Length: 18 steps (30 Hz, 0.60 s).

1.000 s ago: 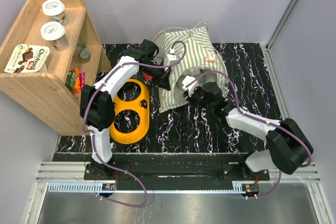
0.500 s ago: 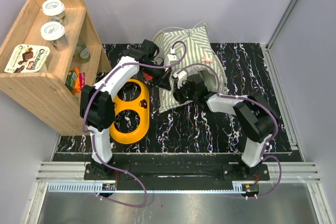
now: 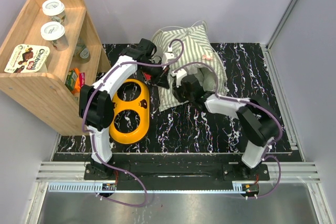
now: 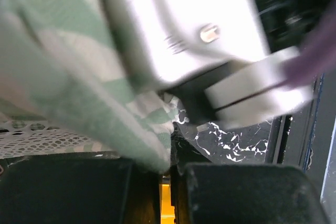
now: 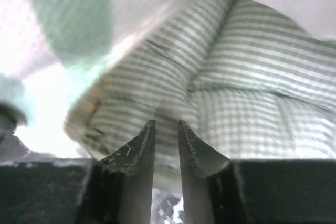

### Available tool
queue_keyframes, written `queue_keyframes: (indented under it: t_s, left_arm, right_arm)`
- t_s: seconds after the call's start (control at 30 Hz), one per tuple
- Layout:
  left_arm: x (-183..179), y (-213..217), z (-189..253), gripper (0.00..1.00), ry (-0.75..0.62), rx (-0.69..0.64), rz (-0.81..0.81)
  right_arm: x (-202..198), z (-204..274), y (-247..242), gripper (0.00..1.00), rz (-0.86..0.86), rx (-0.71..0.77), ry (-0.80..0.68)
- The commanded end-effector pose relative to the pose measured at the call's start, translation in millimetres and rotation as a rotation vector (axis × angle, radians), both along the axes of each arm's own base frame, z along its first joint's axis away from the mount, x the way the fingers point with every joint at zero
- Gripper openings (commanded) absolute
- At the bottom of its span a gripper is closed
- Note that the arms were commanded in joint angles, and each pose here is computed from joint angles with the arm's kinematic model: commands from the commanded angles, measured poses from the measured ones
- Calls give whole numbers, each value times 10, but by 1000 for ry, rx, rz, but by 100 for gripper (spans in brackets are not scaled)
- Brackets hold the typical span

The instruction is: Set up the pet tent

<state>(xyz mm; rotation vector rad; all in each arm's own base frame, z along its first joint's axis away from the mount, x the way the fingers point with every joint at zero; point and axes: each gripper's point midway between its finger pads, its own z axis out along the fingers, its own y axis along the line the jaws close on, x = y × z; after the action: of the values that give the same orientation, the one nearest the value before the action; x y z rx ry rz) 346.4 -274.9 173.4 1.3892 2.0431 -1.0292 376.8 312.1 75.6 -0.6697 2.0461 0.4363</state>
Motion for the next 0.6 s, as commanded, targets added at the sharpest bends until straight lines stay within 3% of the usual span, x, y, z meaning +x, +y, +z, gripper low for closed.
queue_keyframes:
  t_s: [0.0, 0.1, 0.2, 0.27, 0.33, 0.43, 0.57]
  left_arm:
    - [-167, -75, 140, 0, 49, -34, -20]
    - [-165, -77, 118, 0, 51, -34, -20]
    - [-153, -75, 106, 0, 49, -30, -18]
    - [-149, -68, 117, 0, 44, -30, -16]
    - [-160, -78, 130, 0, 41, -32, -21]
    - [-166, -82, 160, 0, 36, -39, -23]
    - [-181, -88, 179, 0, 33, -43, -30]
  right_arm:
    - [38, 527, -621, 35, -183, -161, -172]
    - [-15, 786, -878, 52, -236, -211, -260]
    - [-43, 810, -1103, 54, -237, -351, -301]
    - [-12, 780, -1291, 37, -240, -500, -335]
    - [20, 668, -1445, 25, -216, -668, -347]
    - [148, 529, -1634, 17, -201, -856, -338]
    - [402, 455, -1768, 14, -206, -950, -319]
